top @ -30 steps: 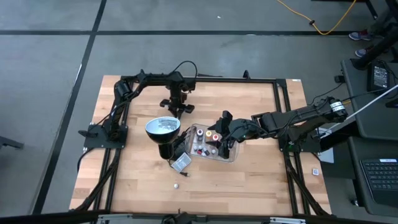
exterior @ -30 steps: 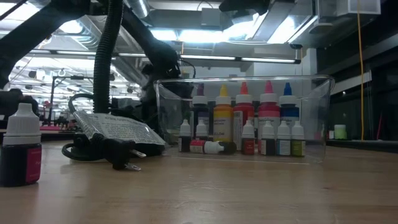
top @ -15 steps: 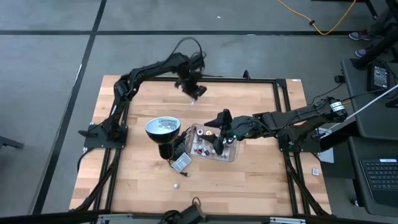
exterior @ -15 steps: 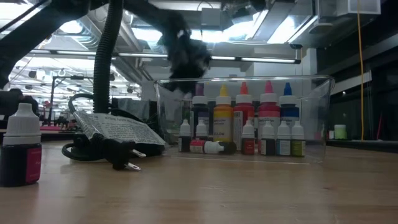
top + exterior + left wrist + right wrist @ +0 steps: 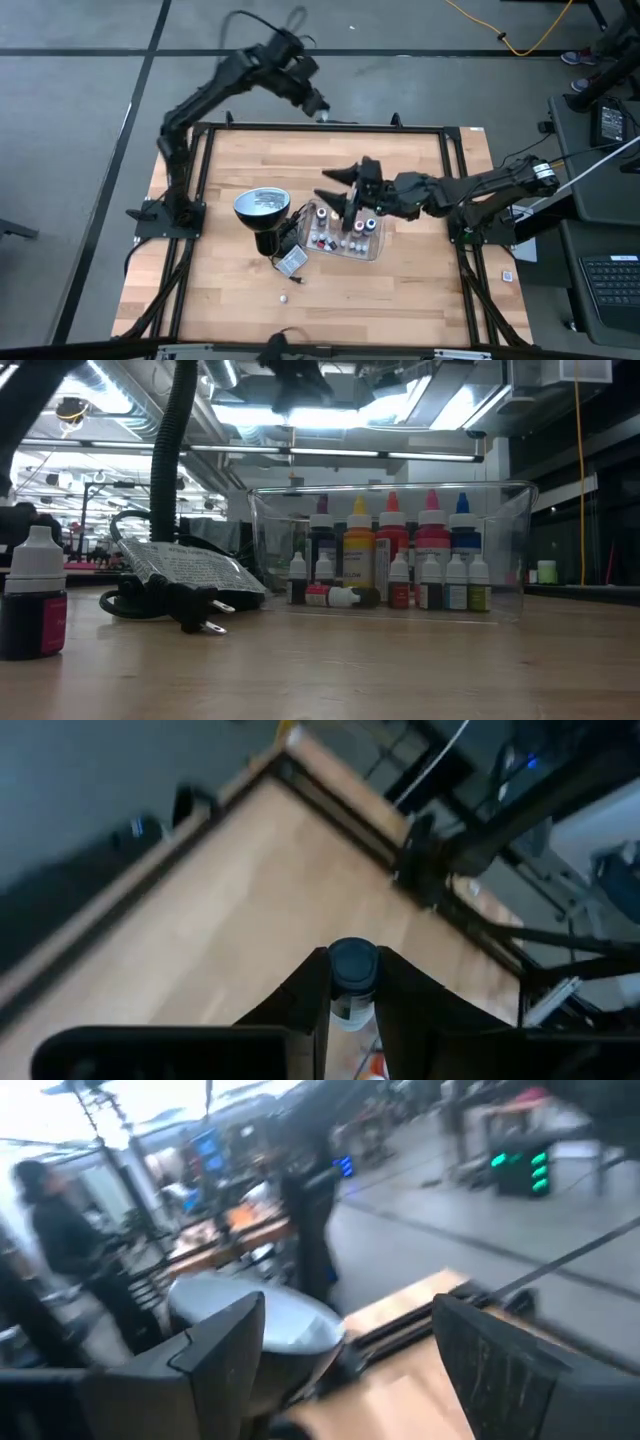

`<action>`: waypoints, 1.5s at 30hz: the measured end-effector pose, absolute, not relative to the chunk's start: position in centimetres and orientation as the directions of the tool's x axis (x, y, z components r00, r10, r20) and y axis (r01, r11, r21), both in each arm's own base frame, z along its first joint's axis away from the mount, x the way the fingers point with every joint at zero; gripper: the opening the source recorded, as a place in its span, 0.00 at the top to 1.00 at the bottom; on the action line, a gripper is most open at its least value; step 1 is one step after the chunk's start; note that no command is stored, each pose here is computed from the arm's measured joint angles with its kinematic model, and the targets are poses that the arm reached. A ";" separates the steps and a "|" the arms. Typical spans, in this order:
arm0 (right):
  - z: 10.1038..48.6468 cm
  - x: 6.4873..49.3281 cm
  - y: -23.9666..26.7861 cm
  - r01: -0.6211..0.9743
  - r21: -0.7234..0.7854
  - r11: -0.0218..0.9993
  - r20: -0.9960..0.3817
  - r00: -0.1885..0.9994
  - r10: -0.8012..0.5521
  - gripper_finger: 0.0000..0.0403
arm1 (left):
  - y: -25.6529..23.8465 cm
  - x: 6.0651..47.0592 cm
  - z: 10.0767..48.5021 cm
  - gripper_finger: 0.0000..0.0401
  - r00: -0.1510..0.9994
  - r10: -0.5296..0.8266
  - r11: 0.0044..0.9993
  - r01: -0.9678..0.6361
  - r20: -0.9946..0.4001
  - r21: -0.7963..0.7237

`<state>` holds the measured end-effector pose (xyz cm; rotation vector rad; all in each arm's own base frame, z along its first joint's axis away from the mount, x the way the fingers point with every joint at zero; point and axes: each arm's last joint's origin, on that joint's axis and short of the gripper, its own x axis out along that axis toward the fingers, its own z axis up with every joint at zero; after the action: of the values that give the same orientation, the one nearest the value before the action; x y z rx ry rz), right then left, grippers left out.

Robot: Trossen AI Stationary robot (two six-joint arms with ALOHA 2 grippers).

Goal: Pick & Place food coloring
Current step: Put the small blue food coloring bottle into the transparent bin

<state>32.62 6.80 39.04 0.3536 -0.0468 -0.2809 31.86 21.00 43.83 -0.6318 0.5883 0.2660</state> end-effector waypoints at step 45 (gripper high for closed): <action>56.7 35.9 2.3 0.156 -0.075 0.985 0.728 0.684 -0.053 0.33 | 1.3 23.5 62.5 0.86 0.859 -0.003 1.000 -0.004 0.512 0.012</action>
<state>35.94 2.29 56.71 -0.1348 -0.8097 -0.1174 23.52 1.32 62.53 0.0130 -0.5371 0.0001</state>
